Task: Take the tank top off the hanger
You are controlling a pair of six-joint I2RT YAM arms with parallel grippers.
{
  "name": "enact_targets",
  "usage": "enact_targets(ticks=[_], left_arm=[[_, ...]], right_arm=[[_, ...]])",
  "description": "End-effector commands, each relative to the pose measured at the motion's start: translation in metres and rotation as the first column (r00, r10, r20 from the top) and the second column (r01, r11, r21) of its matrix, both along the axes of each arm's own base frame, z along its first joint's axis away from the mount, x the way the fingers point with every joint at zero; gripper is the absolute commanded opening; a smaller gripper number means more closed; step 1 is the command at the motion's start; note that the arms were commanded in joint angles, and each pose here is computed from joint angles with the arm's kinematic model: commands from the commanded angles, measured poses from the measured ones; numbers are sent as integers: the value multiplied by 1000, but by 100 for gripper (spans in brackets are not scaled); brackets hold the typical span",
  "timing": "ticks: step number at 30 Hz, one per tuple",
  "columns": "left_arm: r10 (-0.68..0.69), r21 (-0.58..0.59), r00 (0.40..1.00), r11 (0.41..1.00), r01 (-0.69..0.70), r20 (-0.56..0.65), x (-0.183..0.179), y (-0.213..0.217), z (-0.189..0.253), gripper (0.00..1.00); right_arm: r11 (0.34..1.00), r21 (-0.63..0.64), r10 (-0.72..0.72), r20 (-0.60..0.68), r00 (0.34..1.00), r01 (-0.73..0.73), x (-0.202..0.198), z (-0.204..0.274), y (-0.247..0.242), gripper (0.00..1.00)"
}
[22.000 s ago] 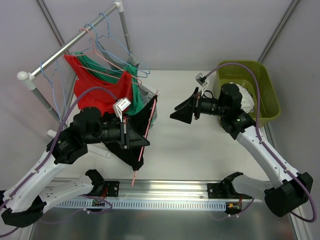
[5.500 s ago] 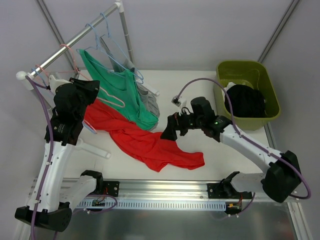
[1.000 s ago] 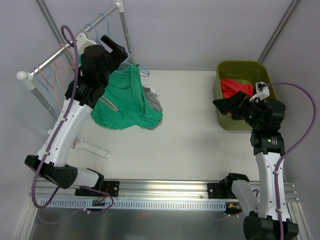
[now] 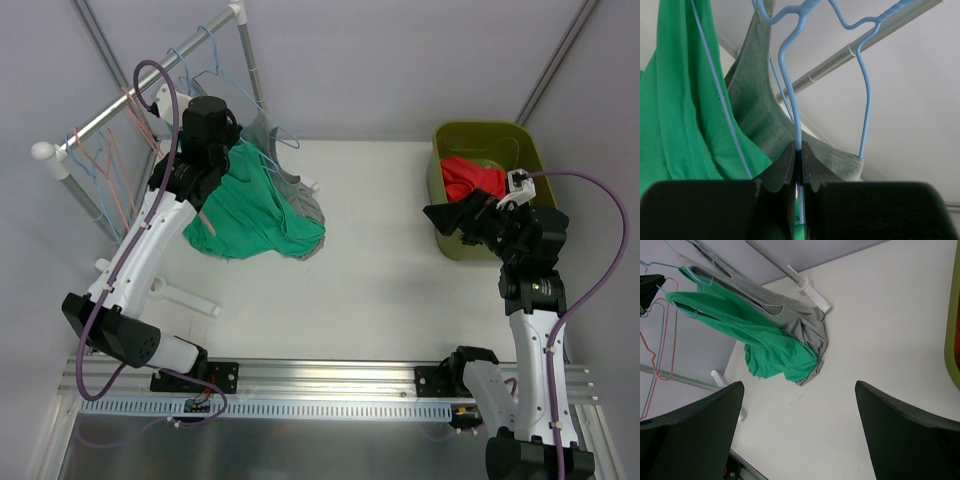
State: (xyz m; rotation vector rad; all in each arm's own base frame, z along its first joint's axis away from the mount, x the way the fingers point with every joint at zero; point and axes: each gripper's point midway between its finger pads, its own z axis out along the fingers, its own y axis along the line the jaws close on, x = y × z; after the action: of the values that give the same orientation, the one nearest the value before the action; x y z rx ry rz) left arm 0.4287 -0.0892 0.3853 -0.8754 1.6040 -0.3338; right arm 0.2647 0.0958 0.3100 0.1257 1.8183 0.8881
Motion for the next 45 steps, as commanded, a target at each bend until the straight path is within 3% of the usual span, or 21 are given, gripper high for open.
enact_targets(ticks=[1,10,17,27,30,36,40,43,45], left_arm=[[38,-51,994,998,-33,100,-14,15,35,0],[0,-16,983,1000,4,185,-42,22,78,0],[-159,60,966,987,150,204,-65,5,88,0],[-414,120,865,910,396,284,-122,-22,111,0],[-504,96,806,860,501,310,-146,-37,112,0],[-705,80,626,683,726,333,-202,-70,100,0],[-748,59,574,624,779,333,-230,-73,79,0],[-798,79,495,549,832,343,-258,-77,72,0],[-872,82,369,414,907,321,-279,-93,62,0]], right_arm=[[1000,-13,26,61,998,-26,-2,11,4,100],[1000,-12,25,68,997,-24,-3,14,4,100],[999,-6,37,77,996,-37,-3,18,6,99],[997,13,68,97,993,-70,-4,27,11,99],[989,22,142,120,983,-145,-8,38,20,99],[933,-16,353,230,907,-359,-29,69,54,99],[876,-77,478,267,837,-475,-42,76,83,99],[804,-106,591,254,766,-585,-47,73,120,99],[768,-137,637,268,723,-626,-51,77,142,99]])
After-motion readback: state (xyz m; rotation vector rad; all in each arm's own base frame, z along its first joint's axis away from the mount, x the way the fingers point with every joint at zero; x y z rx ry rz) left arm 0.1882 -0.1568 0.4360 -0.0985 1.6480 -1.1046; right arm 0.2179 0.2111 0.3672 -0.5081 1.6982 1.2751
